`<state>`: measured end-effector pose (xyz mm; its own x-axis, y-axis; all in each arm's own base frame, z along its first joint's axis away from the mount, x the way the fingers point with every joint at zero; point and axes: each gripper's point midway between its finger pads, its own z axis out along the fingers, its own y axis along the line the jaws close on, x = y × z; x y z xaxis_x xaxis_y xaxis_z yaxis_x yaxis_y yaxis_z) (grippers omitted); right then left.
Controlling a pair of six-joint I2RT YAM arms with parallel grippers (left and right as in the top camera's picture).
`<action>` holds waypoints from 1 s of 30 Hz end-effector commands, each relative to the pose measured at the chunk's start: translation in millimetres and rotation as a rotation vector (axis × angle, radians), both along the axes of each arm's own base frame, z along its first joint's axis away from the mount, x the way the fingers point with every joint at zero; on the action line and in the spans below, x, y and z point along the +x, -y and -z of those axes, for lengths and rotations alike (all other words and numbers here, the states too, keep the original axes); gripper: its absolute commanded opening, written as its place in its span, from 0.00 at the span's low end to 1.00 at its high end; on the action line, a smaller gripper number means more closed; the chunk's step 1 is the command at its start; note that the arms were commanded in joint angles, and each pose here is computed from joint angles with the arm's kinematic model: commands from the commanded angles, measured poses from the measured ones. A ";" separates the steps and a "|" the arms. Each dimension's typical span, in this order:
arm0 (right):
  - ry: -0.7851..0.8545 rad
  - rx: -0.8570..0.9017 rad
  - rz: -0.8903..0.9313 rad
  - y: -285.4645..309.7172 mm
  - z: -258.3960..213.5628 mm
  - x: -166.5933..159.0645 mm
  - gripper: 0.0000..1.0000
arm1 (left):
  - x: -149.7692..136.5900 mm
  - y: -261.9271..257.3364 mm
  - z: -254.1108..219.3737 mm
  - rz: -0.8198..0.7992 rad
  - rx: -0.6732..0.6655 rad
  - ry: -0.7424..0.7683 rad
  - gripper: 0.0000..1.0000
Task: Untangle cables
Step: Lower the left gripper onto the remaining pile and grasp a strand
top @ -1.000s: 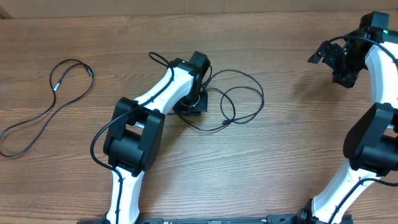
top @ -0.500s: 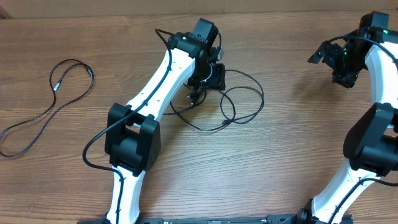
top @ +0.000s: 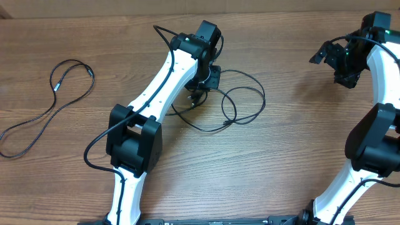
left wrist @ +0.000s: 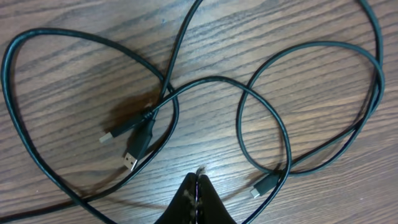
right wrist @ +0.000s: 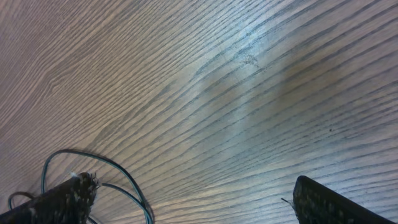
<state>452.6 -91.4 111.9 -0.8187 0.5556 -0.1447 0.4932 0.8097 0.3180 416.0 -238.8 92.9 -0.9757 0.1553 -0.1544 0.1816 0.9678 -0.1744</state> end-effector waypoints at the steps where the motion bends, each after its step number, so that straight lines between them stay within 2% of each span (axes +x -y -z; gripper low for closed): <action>1: 0.015 -0.011 0.007 3.4 -4.6 2.9 1.00 | -2.4 -2.5 3.8 0.005 0.049 0.004 0.07; 4: 0.015 -0.011 0.007 3.4 -4.6 2.9 1.00 | -4.5 -10.2 6.4 -0.005 0.089 -0.002 0.09; 6: 0.015 -0.011 0.007 3.4 -4.6 2.9 1.00 | -7.7 -24.7 10.9 -0.019 0.166 -0.013 0.27; 9: 0.015 -0.011 0.007 3.4 -4.6 2.9 1.00 | -17.5 -31.9 15.4 0.020 0.204 -0.054 0.34; 16: 0.015 -0.011 0.007 3.4 -4.6 2.9 1.00 | -33.4 -40.4 31.7 0.308 0.264 -0.124 0.24; 22: 0.015 -0.011 0.007 3.4 -4.6 3.0 1.00 | -40.9 -44.7 48.8 0.481 0.285 -0.166 0.28; 25: 0.016 -0.011 0.007 3.5 -4.6 3.2 1.00 | -47.3 -48.8 54.9 0.536 0.292 -0.190 0.34; 30: 0.016 -0.011 0.007 3.5 -4.7 3.3 1.00 | -47.7 -57.1 62.9 0.526 0.295 -0.203 0.36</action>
<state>452.6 -91.3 111.9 -0.8190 0.5553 -0.1448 0.4928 0.8098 0.3183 369.0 -188.9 40.0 -0.7912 0.5984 0.1261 0.6039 0.7970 0.0076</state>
